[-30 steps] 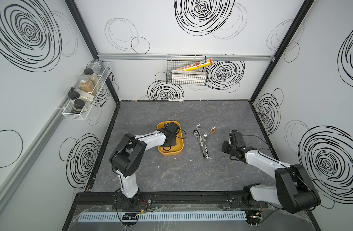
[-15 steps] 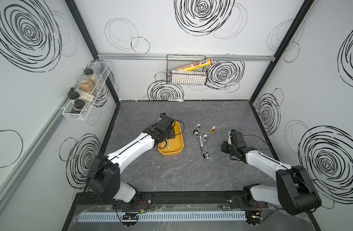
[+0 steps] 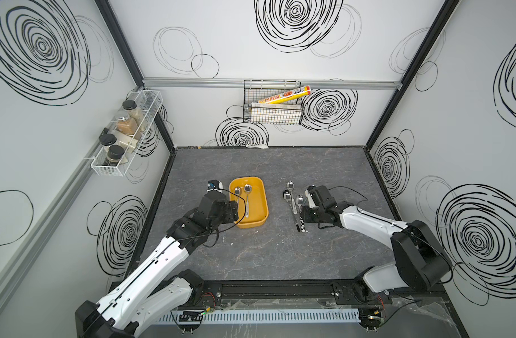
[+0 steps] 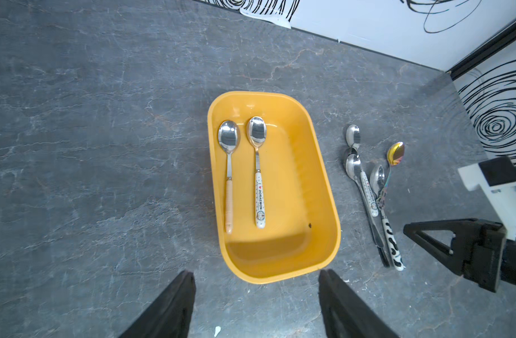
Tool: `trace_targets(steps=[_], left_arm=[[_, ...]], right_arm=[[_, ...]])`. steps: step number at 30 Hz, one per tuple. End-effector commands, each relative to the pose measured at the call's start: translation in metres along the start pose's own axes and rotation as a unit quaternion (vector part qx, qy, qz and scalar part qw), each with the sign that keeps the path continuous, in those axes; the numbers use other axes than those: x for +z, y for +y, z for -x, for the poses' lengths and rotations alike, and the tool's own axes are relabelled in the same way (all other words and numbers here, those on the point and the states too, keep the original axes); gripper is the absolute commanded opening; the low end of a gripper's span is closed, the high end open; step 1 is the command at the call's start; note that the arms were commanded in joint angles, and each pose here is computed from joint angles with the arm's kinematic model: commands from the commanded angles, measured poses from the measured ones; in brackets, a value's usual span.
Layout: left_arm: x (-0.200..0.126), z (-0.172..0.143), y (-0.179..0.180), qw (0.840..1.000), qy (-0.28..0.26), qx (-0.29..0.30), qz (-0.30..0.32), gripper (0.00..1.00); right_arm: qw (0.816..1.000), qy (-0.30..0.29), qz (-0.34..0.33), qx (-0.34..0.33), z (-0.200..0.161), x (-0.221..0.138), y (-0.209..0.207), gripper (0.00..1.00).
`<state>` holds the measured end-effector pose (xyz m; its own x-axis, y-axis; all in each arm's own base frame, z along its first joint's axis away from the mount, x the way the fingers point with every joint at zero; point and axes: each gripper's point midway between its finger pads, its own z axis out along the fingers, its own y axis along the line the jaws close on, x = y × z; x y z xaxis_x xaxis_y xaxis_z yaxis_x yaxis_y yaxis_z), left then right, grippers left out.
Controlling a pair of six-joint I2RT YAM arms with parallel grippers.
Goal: Put the spoon into the storage box
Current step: Pick up the spoon from the center of the board.
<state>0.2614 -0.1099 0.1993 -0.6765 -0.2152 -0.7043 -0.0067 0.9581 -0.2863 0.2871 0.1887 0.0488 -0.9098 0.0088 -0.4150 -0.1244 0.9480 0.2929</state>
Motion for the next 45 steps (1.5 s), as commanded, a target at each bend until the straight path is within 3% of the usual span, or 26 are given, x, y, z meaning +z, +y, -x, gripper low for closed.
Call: trace_targets(steps=[1, 11, 19, 25, 32, 45], left_arm=[[-0.007, 0.008, -0.001, 1.0, -0.023, 0.005, -0.01, 0.73], [-0.002, 0.001, -0.005, 0.999, -0.018, 0.014, -0.024, 0.73], [0.0, -0.001, -0.006, 0.999, -0.014, 0.016, -0.026, 0.73], [0.001, -0.002, -0.005, 0.999, -0.014, 0.016, -0.025, 0.72], [0.003, -0.003, -0.005, 1.0, -0.011, 0.016, -0.023, 0.72], [-0.001, 0.0, -0.005, 0.999, -0.02, 0.014, -0.026, 0.72]], right_arm=[[0.999, 0.035, -0.029, -0.002, -0.015, 0.008, -0.003, 0.29], [0.993, 0.064, -0.09, -0.029, -0.026, 0.025, -0.015, 0.26], [0.98, 0.068, -0.18, -0.057, -0.031, 0.023, -0.044, 0.24], [0.981, 0.086, -0.165, -0.06, -0.043, 0.034, -0.039, 0.2], [0.986, 0.077, -0.142, -0.047, -0.039, 0.035, -0.026, 0.07], [1.0, 0.012, 0.007, -0.015, 0.007, -0.032, 0.043, 0.02]])
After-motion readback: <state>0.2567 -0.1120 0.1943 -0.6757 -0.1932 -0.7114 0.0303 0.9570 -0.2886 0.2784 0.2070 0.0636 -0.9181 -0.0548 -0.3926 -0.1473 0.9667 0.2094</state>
